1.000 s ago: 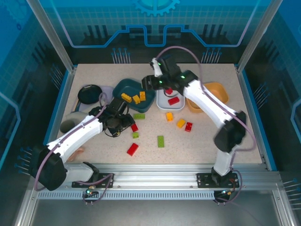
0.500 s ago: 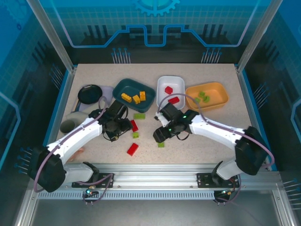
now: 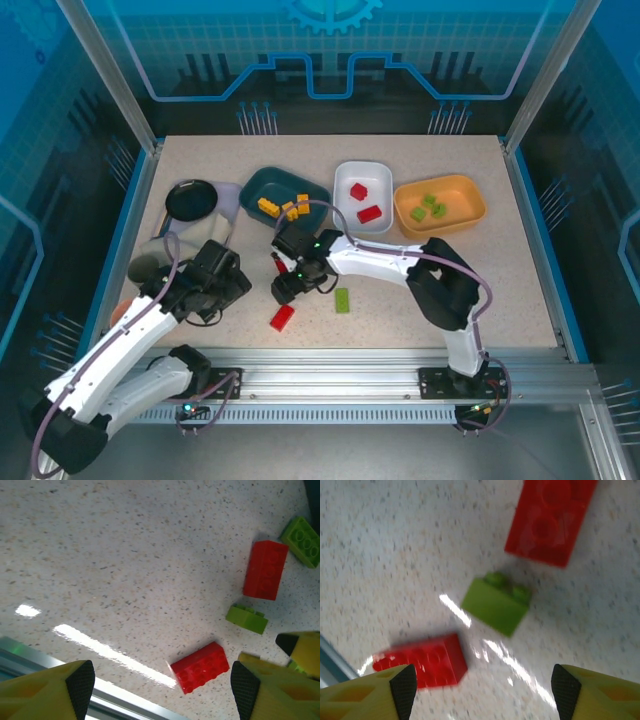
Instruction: Sort the legos into containers by color
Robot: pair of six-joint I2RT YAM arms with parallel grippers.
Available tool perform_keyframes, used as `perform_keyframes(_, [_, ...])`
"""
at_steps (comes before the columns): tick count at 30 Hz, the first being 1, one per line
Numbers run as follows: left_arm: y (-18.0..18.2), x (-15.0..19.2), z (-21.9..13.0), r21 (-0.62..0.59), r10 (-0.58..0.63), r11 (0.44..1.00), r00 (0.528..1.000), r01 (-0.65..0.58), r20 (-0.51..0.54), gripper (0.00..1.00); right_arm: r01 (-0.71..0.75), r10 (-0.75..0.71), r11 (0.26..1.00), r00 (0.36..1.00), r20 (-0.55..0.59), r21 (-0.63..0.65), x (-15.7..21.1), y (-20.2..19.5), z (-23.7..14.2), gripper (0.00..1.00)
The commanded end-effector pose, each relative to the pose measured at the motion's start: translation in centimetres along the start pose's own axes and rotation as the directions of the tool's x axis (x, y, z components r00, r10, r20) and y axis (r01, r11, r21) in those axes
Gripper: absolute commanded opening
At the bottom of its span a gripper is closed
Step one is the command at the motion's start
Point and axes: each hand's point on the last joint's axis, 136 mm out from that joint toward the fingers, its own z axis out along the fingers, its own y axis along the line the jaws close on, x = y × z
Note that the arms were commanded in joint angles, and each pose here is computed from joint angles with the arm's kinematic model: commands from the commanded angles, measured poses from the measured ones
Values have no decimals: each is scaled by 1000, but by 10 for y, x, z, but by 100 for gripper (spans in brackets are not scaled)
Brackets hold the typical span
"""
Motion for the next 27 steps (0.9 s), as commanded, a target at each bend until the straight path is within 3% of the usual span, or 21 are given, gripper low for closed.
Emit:
perform_keyframes(1, [23,1,-1,-75,-15,997,1000,16,16,76,-76,80,994,996,-48,82,2,-4,13,74])
perform_keyframes(6, [22,2,-4,-51,-4,999,1000,4,11,76,-114,127,980,989,-74,162,-7,-14,26,70])
perform_keyframes(11, [3,7,-4,77,18,997,1000,-17,-9,76,-129,150,973,984,-97,189,-7,-16,33,55])
perform_keyframes(18, [-11,9,-7,157,46,987,999,-43,-15,76,-136,158,971,982,-104,196,-5,-20,28,34])
perform_keyframes(22, [-59,18,-10,383,101,921,993,-71,-59,77,-149,157,969,987,-28,199,-18,-28,-7,27])
perform_keyframes(27, [-115,15,-19,529,154,844,985,-89,-79,77,-247,235,947,969,81,205,-25,-69,-74,25])
